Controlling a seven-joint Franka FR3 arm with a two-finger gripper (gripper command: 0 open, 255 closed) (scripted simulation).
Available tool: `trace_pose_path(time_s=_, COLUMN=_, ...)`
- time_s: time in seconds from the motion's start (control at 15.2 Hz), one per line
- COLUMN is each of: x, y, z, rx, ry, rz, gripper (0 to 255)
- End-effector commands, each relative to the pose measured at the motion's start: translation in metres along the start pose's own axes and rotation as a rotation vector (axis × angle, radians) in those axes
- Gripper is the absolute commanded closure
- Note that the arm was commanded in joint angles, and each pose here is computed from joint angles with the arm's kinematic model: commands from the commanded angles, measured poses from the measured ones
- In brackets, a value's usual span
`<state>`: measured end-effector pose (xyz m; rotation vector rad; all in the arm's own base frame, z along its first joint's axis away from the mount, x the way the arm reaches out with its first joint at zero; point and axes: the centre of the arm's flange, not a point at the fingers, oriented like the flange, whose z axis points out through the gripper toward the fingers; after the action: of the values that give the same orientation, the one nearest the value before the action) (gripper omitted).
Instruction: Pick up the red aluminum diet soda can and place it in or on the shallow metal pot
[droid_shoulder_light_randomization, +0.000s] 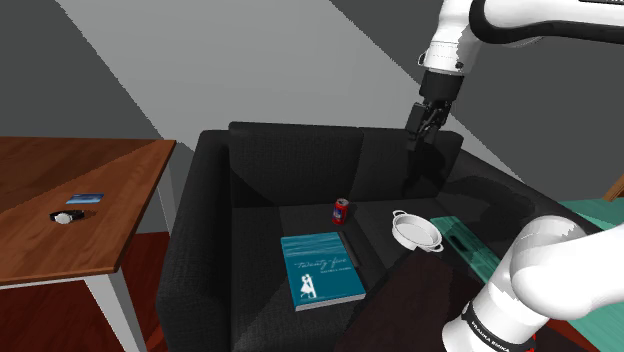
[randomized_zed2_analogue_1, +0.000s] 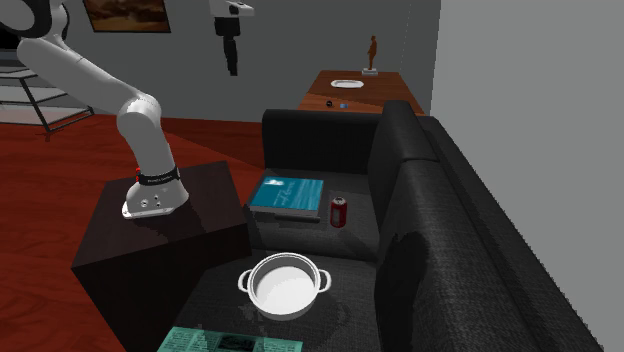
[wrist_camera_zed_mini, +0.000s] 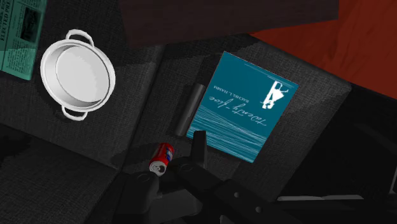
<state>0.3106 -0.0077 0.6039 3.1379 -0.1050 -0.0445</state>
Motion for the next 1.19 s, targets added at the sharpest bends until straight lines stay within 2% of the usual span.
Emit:
trace_pose_path(time_s=0.0, x=0.000, y=0.000, z=0.000, rx=0.000, ry=0.000, rz=0.000, gripper=0)
trace_pose_path(time_s=1.12, x=0.125, y=0.084, z=0.165, rx=0.003, ry=0.010, rz=-0.005, gripper=0)
